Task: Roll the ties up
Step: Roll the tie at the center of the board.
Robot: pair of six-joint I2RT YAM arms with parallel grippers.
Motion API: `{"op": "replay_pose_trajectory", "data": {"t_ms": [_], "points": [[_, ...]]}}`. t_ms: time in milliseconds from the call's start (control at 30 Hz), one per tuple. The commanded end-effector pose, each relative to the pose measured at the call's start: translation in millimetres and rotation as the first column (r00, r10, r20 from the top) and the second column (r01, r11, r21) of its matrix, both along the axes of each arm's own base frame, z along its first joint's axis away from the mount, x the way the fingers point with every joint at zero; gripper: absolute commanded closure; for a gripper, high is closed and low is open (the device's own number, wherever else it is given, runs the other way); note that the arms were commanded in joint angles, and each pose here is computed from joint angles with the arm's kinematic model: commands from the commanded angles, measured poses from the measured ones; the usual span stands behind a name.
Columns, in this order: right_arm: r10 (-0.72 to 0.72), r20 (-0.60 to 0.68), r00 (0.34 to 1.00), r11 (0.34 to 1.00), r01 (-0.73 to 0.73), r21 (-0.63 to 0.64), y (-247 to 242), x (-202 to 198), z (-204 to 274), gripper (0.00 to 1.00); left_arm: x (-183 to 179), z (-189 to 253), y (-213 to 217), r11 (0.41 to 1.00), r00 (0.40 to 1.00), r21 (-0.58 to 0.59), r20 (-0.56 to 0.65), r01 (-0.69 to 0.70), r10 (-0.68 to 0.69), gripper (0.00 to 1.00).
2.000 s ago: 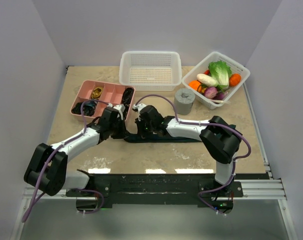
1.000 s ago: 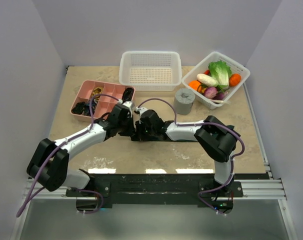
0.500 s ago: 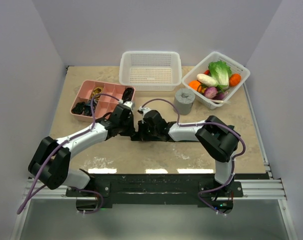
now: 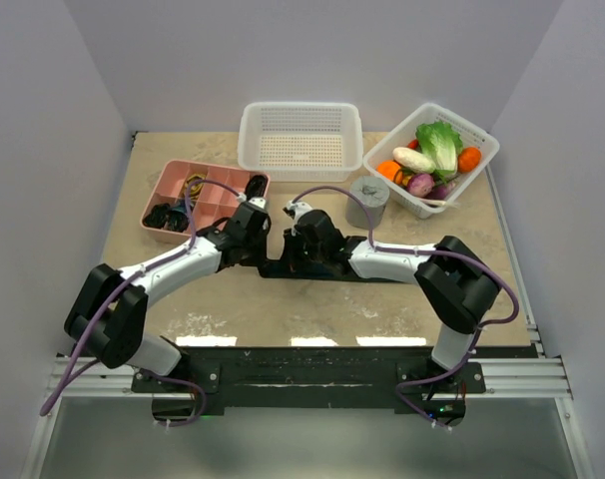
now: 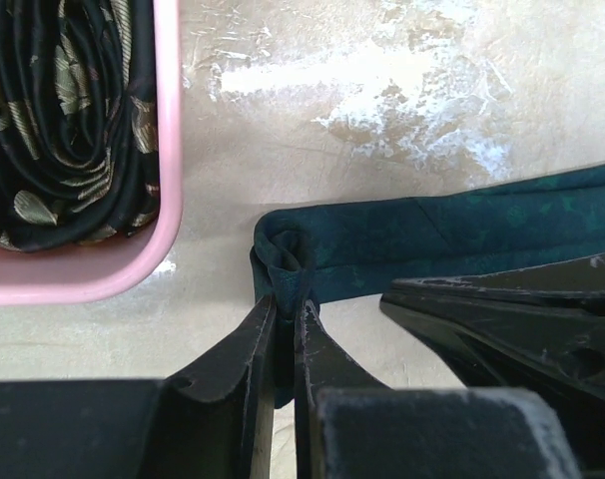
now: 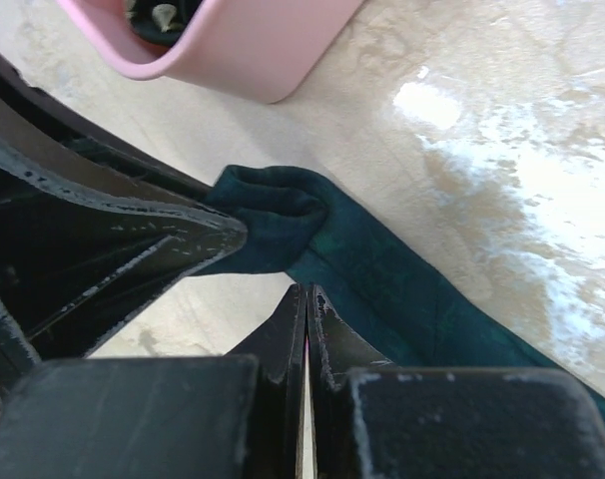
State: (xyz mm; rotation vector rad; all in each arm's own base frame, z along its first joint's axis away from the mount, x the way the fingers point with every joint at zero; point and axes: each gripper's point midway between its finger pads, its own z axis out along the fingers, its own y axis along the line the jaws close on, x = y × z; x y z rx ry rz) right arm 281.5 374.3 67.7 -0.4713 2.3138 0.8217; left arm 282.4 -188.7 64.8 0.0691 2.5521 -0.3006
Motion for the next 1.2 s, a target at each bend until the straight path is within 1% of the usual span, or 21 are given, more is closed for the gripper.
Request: {"op": "replay_pose_trajectory", "data": {"t_ms": [0,300,700,733,933,1033,1067,1167], "points": [[-0.019,0.055,0.998,0.999,0.021,-0.039,-9.7,9.8,12.6,1.00,14.1,12.9,-6.4,0.999,0.999,0.029,0.034,-0.034,0.033,1.00],[-0.047,0.055,0.997,0.996,0.051,-0.075,-22.7,14.2,5.0,1.00,16.8,5.0,-13.0,0.987,0.999,0.153,0.022,-0.044,0.041,1.00],[-0.143,0.064,0.988,0.981,0.151,-0.126,-67.5,37.7,3.9,1.00,26.1,1.5,-28.7,0.974,0.999,0.224,0.018,-0.034,0.031,1.00],[-0.151,0.044,0.988,0.977,0.156,-0.147,-74.2,35.1,-2.4,1.00,26.8,1.0,-30.0,0.973,0.999,0.229,0.016,-0.032,0.029,1.00],[-0.167,0.026,0.986,0.971,0.169,-0.168,-83.4,34.6,-15.3,1.00,32.5,-4.4,-37.8,0.958,1.000,0.288,0.001,-0.016,0.017,1.00],[-0.154,0.013,0.988,0.970,0.154,-0.189,-82.2,34.3,-25.8,1.00,32.7,-0.6,-42.3,0.959,1.000,0.282,0.006,-0.010,0.009,1.00],[-0.144,-0.009,0.990,0.967,0.139,-0.211,-83.7,31.6,-36.6,1.00,32.8,1.0,-43.2,0.960,1.000,0.279,0.009,-0.009,0.007,1.00],[-0.133,-0.037,0.990,0.966,0.121,-0.227,-83.9,27.3,-45.4,1.00,33.0,6.0,-40.9,0.959,1.000,0.282,0.020,-0.015,0.010,1.00]]}}
